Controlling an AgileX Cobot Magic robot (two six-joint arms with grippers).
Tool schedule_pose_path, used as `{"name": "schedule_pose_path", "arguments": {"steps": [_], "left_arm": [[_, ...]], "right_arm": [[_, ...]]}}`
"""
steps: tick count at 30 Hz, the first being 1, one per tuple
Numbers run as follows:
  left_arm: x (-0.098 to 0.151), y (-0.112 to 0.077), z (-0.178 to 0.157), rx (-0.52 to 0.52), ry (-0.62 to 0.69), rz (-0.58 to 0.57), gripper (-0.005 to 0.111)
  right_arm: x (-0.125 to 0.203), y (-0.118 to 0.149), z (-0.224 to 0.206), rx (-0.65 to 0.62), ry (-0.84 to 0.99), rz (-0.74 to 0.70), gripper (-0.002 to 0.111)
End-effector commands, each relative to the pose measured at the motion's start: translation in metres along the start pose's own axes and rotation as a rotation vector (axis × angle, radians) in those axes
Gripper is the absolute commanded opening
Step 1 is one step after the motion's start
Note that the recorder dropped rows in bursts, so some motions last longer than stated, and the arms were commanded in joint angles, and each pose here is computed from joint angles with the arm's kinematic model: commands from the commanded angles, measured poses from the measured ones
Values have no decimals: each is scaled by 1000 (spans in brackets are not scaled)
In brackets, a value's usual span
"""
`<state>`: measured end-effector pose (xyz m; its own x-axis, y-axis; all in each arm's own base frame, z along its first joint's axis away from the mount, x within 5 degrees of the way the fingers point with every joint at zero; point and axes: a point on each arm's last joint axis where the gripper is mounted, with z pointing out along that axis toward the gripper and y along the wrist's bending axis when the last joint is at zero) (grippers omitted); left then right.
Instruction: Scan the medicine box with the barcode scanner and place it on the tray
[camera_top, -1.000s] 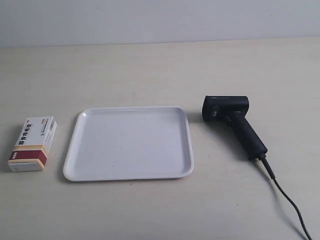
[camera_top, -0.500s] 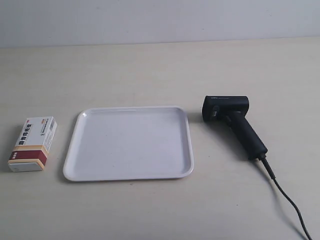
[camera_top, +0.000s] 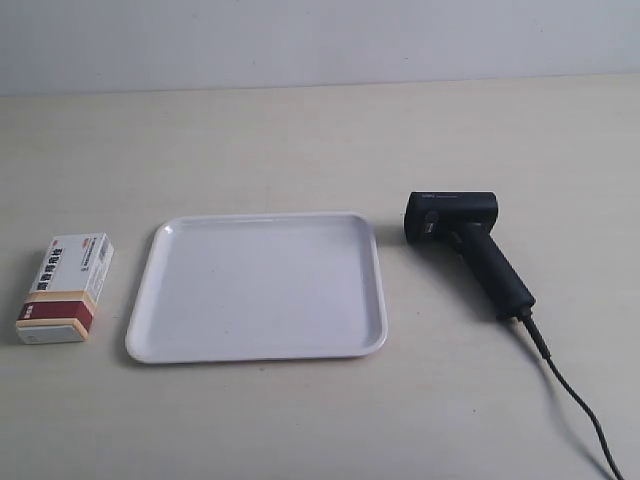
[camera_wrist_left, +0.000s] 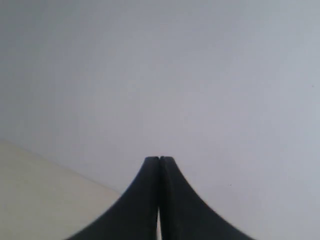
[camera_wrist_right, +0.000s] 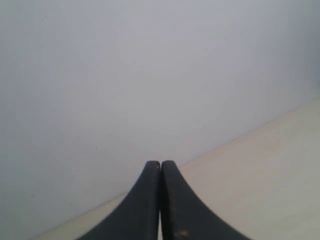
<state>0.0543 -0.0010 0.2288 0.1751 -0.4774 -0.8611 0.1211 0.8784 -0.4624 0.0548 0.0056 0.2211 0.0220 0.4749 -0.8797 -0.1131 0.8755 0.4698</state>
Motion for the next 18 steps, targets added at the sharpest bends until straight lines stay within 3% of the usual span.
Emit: {"name": "schedule_pose_path", "arguments": {"steps": [1, 4, 6, 10, 13, 15, 16, 18], "left_arm": [[-17, -11, 15, -9, 56, 144, 0], [-3, -4, 44, -99, 291, 215, 0], [20, 4, 70, -143, 542, 294, 0], [56, -1, 95, -67, 777, 360, 1], [80, -11, 109, 2, 902, 388, 26], [89, -13, 121, 28, 938, 424, 54], [96, -12, 127, 42, 969, 470, 74], [107, -9, 132, 55, 1018, 511, 98]], "right_arm": [[-8, 6, 1, 0, 37, -68, 0], [-1, 2, 14, 54, 151, -88, 0], [7, -4, 30, 119, 263, -103, 0], [14, -8, 50, 187, 418, -103, 0], [20, -11, 60, 225, 503, -100, 0], [23, -14, 64, 243, 527, -98, 0], [25, -15, 66, 250, 535, -99, 0], [25, -15, 68, 255, 549, -98, 0]]}}
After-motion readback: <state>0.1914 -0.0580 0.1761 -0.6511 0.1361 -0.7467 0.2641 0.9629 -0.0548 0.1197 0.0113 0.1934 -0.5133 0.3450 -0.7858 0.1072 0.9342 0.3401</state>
